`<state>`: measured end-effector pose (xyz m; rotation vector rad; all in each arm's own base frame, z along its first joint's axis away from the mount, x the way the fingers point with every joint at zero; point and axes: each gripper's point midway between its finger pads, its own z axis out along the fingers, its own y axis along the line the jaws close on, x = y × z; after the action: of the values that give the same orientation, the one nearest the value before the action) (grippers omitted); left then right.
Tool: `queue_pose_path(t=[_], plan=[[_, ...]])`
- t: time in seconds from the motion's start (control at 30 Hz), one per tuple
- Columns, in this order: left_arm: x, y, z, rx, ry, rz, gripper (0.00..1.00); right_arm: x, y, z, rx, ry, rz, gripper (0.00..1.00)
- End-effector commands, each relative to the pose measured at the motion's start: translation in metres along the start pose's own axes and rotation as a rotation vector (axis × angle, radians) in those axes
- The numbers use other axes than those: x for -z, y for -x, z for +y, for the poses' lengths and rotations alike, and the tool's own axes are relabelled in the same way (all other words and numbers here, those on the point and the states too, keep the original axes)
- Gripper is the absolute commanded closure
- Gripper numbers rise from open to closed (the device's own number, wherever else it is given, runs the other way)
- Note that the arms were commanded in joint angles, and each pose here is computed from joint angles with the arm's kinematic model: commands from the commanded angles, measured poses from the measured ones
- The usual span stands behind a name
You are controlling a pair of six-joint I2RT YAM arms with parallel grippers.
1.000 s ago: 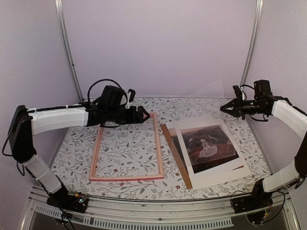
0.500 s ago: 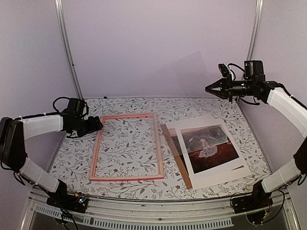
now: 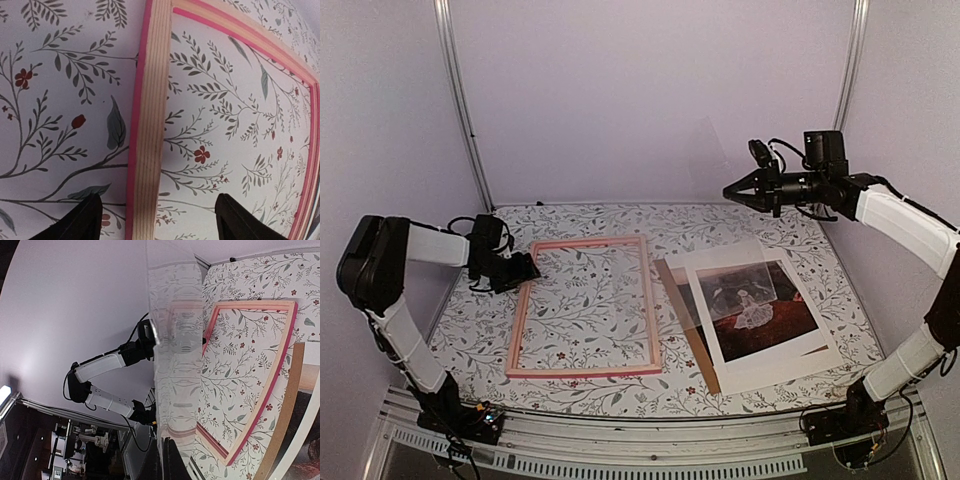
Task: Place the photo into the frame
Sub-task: Adjust the frame body at the center of the board.
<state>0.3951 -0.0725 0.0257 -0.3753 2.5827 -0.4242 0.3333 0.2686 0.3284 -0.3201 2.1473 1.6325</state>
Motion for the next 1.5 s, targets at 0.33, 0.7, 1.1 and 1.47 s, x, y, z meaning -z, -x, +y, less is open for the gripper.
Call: queue_pose_path(t=[0.33, 0.7, 1.1, 1.47], plan=[[-0.006, -0.045, -0.057, -0.107, -0.125, 0.055, 0.24, 0.003, 0.002, 0.000, 0.012, -0.004, -0.043, 1.00], [-0.006, -0.056, -0.094, -0.182, -0.191, 0.025, 0.23, 0.001, 0.001, -0.008, -0.011, -0.015, -0.049, 1.00], [-0.019, -0.050, -0.062, -0.241, 0.031, 0.044, 0.42, -0.001, -0.002, -0.015, -0.014, -0.030, -0.044, 1.00], [-0.024, -0.066, -0.058, -0.335, 0.128, 0.073, 0.65, 0.000, 0.000, -0.020, -0.015, -0.034, -0.046, 1.00]])
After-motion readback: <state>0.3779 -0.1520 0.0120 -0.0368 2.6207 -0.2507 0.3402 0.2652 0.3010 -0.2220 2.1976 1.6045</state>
